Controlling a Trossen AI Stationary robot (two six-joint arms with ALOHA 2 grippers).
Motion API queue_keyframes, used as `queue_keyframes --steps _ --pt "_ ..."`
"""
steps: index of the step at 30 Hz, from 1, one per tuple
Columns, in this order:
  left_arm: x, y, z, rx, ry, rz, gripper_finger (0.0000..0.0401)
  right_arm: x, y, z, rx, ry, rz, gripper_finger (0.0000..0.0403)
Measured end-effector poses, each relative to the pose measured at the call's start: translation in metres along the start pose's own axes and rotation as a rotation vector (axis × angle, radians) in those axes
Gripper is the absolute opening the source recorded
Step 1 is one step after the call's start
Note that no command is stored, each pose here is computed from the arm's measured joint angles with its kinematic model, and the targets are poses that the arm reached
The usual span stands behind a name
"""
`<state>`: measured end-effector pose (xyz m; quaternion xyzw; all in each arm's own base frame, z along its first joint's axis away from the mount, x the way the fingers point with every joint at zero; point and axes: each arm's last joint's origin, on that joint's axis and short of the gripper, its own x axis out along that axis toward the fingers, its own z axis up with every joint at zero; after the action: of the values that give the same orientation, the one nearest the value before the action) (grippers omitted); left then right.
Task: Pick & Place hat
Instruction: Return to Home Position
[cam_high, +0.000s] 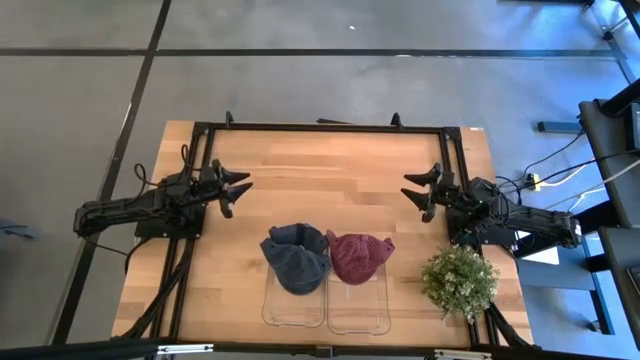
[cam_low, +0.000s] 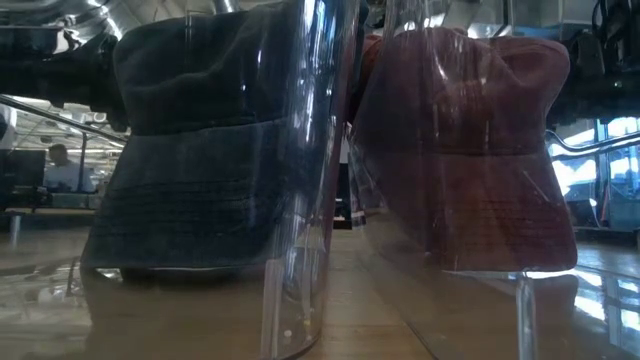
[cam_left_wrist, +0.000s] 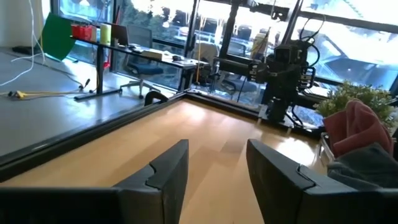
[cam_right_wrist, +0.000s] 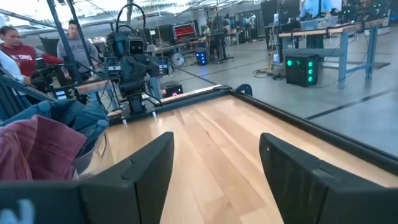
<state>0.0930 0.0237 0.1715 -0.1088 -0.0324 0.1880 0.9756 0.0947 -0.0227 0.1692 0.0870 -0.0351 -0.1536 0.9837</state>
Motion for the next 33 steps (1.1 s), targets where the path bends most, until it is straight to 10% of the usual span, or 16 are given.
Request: queue_keyframes --steps 33 --pt "0.0 -0.0001 -0.0001 0.026 0.002 -0.005 0.0161 0.0003 0.0001 -0.0006 -0.027 0.009 0.006 0.0237"
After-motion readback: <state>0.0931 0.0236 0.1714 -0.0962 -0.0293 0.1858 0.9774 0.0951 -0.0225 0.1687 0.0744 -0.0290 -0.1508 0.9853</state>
